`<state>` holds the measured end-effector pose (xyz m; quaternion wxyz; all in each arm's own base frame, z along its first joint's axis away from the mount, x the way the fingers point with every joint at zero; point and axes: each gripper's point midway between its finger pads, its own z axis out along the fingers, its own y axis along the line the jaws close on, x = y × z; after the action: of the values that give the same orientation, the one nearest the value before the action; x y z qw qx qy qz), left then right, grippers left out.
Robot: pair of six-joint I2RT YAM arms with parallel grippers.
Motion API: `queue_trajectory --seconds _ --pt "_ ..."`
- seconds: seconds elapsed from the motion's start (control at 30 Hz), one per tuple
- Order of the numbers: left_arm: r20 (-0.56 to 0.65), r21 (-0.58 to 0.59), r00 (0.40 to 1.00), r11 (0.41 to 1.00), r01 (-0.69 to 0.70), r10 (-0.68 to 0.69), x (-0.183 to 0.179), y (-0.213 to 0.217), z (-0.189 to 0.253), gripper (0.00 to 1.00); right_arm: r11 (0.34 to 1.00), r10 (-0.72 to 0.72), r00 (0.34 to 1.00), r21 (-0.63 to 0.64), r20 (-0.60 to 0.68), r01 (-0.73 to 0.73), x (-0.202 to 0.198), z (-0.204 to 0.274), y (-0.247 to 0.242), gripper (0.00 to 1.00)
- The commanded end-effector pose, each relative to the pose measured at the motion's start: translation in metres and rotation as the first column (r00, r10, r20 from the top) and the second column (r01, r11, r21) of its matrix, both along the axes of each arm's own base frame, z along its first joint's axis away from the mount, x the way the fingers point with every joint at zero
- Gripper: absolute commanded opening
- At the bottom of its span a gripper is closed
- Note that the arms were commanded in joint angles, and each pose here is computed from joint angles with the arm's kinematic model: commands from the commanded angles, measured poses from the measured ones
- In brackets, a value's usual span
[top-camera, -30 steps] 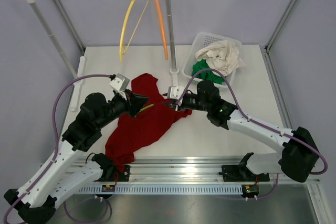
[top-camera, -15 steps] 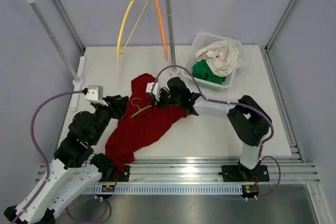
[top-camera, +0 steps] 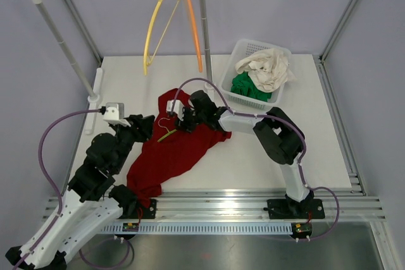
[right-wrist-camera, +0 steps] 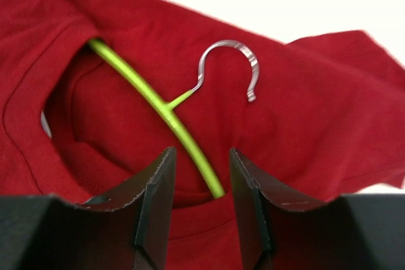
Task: Remove the t-shirt from the hanger
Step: Grab a hanger with a tshirt on it with the right arm
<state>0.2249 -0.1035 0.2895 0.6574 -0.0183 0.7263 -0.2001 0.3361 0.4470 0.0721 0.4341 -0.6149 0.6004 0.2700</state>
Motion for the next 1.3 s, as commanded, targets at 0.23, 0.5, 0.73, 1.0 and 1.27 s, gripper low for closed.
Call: queue_trajectory --seconds 0.23,0.5,0.73,1.0,1.27 --pt "0.042 -0.028 0.999 1.0 0.003 -0.002 0.002 -0.002 0.016 0.51 0.996 0.071 0.996 -0.045 -0.053 -0.073 -0.016 -0.019 0.0 0.51" --pt "0.033 -0.018 0.999 1.0 0.007 -0.007 0.002 -0.003 0.015 0.54 0.979 0.047 0.994 -0.194 -0.101 -0.066 -0.007 -0.036 -0.008 0.56" --pt "0.035 -0.017 0.999 1.0 0.006 -0.005 0.002 -0.002 0.014 0.54 0.947 -0.005 0.988 -0.318 -0.157 -0.046 -0.004 -0.067 -0.019 0.57" --pt "0.029 -0.012 1.0 1.0 0.01 -0.01 0.003 -0.004 0.013 0.56 0.9 -0.059 0.974 -0.435 -0.218 -0.042 -0.008 -0.09 -0.034 0.42" --pt "0.028 -0.011 1.0 1.0 0.013 -0.013 0.003 -0.004 0.013 0.56 0.926 -0.076 0.987 -0.377 -0.141 0.017 -0.006 -0.07 -0.039 0.0"
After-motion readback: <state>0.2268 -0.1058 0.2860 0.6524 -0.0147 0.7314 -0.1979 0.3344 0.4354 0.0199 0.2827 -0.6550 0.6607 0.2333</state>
